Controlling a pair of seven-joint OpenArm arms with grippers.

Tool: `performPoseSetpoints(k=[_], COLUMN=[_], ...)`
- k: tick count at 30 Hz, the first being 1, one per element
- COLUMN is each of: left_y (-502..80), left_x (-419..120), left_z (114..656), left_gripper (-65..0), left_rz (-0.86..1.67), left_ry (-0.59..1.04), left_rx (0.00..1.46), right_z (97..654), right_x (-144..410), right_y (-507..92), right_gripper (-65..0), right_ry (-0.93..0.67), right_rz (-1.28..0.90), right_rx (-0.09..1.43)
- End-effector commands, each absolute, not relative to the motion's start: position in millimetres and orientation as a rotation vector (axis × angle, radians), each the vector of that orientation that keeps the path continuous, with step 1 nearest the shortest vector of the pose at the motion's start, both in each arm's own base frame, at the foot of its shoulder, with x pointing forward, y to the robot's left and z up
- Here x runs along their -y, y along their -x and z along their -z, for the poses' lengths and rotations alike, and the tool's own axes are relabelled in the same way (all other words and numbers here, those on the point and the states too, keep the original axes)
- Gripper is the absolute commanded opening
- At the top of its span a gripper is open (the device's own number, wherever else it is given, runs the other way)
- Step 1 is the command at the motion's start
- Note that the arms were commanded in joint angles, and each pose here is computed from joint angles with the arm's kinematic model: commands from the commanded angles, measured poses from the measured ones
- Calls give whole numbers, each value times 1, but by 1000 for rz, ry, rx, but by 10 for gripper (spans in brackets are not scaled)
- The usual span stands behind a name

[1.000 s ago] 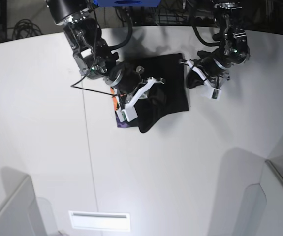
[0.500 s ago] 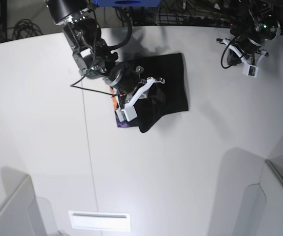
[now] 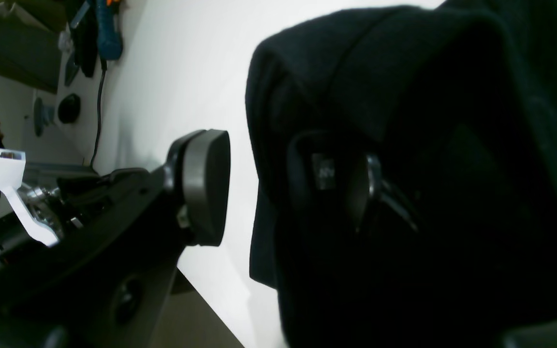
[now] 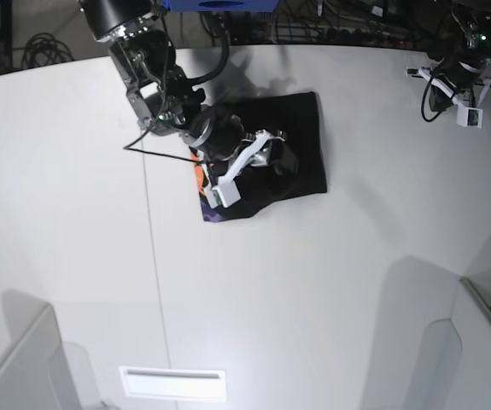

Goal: Fold the T-shirt properly
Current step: 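Release with the left gripper and press the folded bundle flat with the right gripper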

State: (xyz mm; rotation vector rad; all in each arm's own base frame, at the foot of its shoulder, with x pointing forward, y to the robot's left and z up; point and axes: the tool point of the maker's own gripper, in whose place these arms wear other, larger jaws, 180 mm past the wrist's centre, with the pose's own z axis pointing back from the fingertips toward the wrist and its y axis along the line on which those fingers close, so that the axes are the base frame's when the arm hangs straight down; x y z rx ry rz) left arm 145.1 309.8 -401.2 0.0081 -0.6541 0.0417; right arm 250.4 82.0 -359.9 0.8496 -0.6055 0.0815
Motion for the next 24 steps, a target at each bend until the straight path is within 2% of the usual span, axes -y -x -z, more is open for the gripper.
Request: performPoseSetpoints(k=[1,5,11,13,14,17,20,24], left_y=[-146,-147,-148,-147,-146,-142,-138,-137], left_x=[-316,-328,-344,-353,-359,-375,-384,-389], left_z=[394,393,391,386,383,372,369,366], left_gripper=[-650,-650,-650,-650,-650,-650,-650,-650], left_rz=[-49,-92,-133,-138,-151,-184,-201,-210], left_ry=[-9,36,84,64,49,9,-12,-25], left_rx=[685,707,724,733,740,765,770,777], right_z=[346,344,340,330,318,285,269,277], right_x=[-88,-99,-139,-147,-149,-130,-101,-54], right_y=[-256,-251,-230,-227,-229,-238,-247,-276], right_gripper=[-326,-326,-329,-377,-422,-650,-650,-650], right_ry=[-884,-896,-910,-915,-922,-901,-853,-757], right_rz=[-100,-145,-361,-421,-439,-434,-392,-248], right_rx=[634,586,501,507,531,630,698,736])
